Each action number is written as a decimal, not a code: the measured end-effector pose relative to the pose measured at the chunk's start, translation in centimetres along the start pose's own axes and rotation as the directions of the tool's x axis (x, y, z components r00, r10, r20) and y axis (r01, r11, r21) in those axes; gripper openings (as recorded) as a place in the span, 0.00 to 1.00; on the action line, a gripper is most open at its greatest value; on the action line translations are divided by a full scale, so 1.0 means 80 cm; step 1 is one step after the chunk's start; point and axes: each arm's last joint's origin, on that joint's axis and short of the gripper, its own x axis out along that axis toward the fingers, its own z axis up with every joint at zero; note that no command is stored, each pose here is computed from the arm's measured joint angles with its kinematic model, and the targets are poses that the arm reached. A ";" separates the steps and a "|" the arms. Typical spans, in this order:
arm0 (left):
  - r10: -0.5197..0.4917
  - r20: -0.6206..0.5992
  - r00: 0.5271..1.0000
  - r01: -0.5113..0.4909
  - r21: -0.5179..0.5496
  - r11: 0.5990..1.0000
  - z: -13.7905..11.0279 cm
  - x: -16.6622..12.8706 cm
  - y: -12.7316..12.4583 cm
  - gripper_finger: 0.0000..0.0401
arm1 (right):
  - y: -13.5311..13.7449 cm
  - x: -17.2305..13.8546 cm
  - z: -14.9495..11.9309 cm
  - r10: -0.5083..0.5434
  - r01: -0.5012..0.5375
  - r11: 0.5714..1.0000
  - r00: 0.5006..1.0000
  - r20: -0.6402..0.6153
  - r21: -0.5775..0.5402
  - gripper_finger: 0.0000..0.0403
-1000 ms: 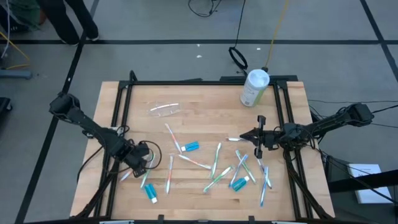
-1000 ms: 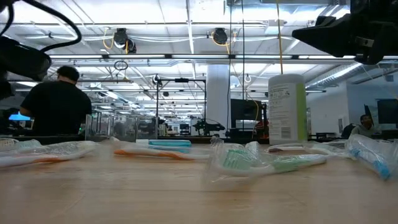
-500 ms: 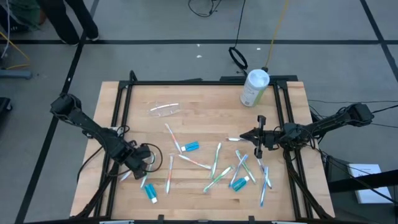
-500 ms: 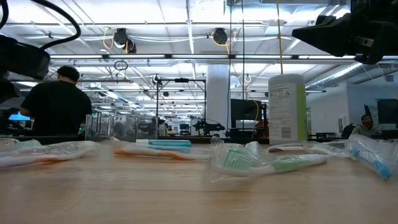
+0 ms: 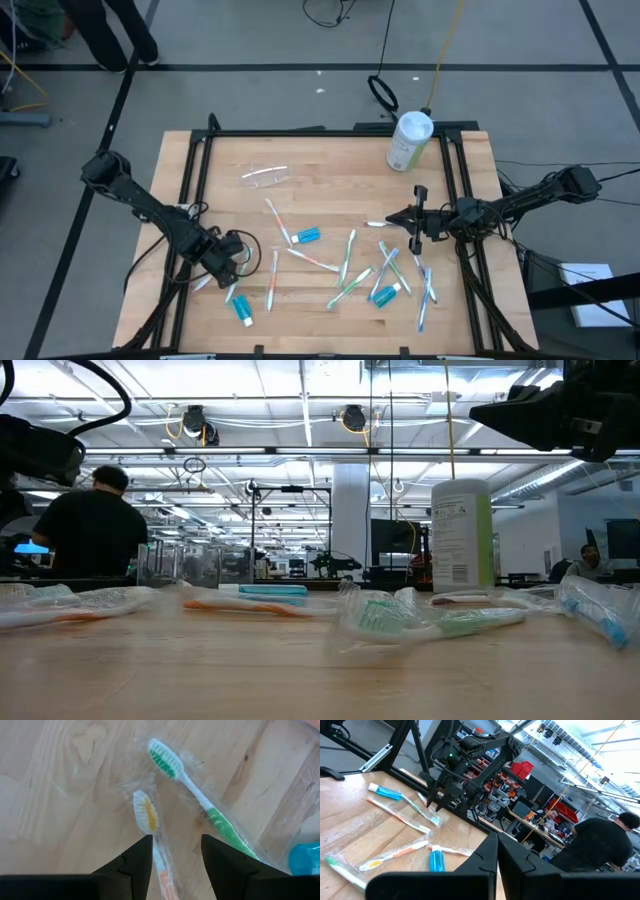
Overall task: Pick & Place toothbrushing station
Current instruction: Put the orange toothbrush into the transparent organizer
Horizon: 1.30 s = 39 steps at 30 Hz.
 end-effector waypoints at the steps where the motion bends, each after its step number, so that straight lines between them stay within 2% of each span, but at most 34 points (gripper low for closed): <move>1: 0.005 -0.002 1.000 -0.005 0.000 1.000 0.000 0.000 0.001 0.44 | 0.000 0.000 0.000 0.000 0.000 1.000 1.000 0.000 0.000 0.01; 12: -0.004 0.033 0.999 0.006 -0.034 0.999 0.002 0.000 -0.002 0.44 | 0.000 0.000 0.000 0.000 0.000 1.000 1.000 0.000 0.001 0.01; 17: 0.104 0.015 0.994 -0.103 -0.057 0.993 -0.003 -0.001 0.010 0.44 | 0.000 0.000 0.000 0.000 0.000 1.000 1.000 0.000 0.002 0.01; 20: 0.199 -0.031 0.980 -0.201 -0.097 0.975 -0.008 -0.002 0.022 0.44 | 0.000 0.000 0.000 0.000 0.000 1.000 1.000 0.000 0.002 0.01; 22: 0.227 -0.045 0.973 -0.231 -0.144 0.962 -0.011 -0.001 0.027 0.44 | 0.000 0.000 0.000 0.000 0.000 1.000 1.000 0.000 0.002 0.01; 25: 0.183 -0.028 0.983 -0.185 -0.175 0.967 -0.011 0.006 0.025 0.44 | 0.000 0.000 0.000 0.000 0.000 1.000 1.000 0.000 0.001 0.01; 30: 0.067 0.017 0.998 -0.064 -0.148 0.987 -0.013 0.026 0.023 0.44 | 0.000 0.000 0.000 0.000 0.000 1.000 1.000 0.000 0.004 0.01; 35: 0.093 -0.001 0.996 -0.091 -0.228 0.969 -0.018 0.032 0.031 0.42 | 0.000 0.000 0.000 0.000 0.000 1.000 1.000 0.000 0.006 0.01; 39: 0.090 0.002 0.996 -0.089 -0.156 0.984 -0.018 0.032 0.031 0.29 | -0.001 0.000 0.001 -0.004 0.004 1.000 1.000 0.006 0.030 0.01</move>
